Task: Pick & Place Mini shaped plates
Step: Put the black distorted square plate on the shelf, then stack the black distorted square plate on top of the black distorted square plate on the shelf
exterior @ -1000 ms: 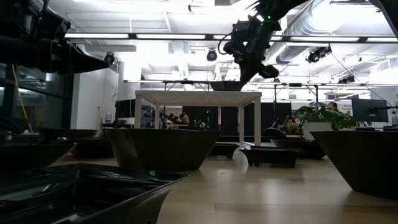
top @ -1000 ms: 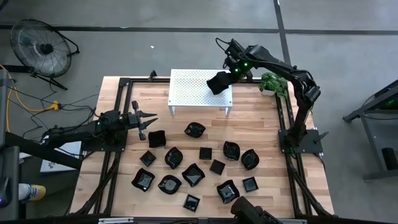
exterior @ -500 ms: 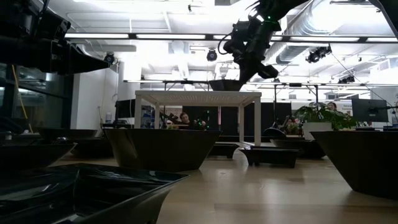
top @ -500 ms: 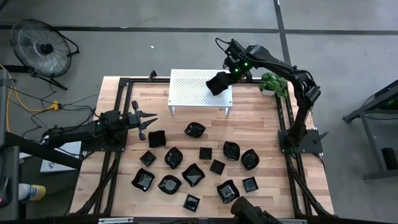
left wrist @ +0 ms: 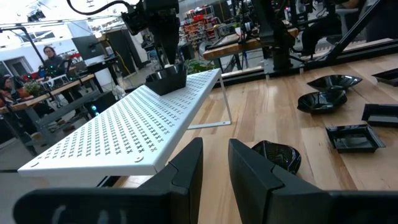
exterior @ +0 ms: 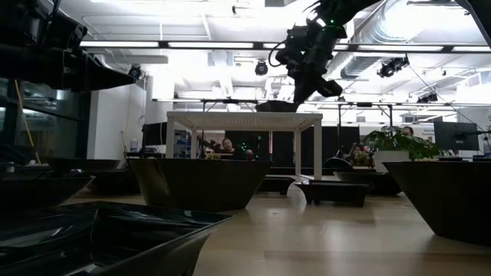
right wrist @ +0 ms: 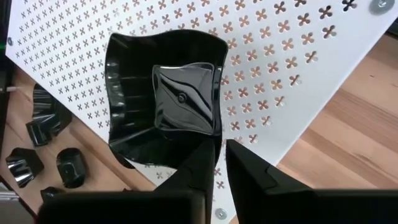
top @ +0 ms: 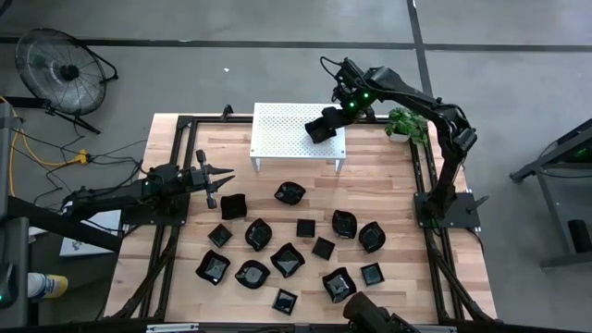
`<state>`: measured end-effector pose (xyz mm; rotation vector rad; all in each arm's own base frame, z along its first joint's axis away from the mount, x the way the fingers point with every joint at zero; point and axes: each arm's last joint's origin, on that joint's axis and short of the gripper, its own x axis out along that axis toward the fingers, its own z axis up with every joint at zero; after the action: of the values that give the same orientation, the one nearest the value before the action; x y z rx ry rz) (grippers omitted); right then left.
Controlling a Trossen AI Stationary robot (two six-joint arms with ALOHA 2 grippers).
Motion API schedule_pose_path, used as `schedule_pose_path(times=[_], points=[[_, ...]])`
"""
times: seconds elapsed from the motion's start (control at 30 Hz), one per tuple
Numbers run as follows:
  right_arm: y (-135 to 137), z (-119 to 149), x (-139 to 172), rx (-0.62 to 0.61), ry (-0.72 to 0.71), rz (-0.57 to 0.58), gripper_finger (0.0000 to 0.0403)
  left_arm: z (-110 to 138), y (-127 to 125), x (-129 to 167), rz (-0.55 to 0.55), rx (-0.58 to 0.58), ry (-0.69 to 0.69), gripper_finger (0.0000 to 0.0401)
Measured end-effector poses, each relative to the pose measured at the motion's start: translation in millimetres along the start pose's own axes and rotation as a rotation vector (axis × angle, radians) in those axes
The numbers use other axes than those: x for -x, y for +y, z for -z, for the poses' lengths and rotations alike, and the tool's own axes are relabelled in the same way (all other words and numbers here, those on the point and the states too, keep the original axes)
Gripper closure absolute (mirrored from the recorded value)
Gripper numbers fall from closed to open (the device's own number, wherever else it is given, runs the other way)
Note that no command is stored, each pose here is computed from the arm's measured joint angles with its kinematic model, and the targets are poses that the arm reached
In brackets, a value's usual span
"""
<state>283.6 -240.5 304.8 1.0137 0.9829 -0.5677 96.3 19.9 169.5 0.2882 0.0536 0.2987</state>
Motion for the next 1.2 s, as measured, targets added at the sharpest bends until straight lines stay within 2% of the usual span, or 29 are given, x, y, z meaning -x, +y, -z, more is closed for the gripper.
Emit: schedule_pose_path(times=[0.7,1.2], points=[[-0.8,0.4,2.0,0.031,-0.001,0.002,0.0326,0.0,0.0,0.0,0.0,0.0,0.0,0.0327],[-4.1,7.5,2.4,0.071,0.067,0.038,0.0278,0.0,0.0,0.0,0.0,0.0,0.0,0.0327]])
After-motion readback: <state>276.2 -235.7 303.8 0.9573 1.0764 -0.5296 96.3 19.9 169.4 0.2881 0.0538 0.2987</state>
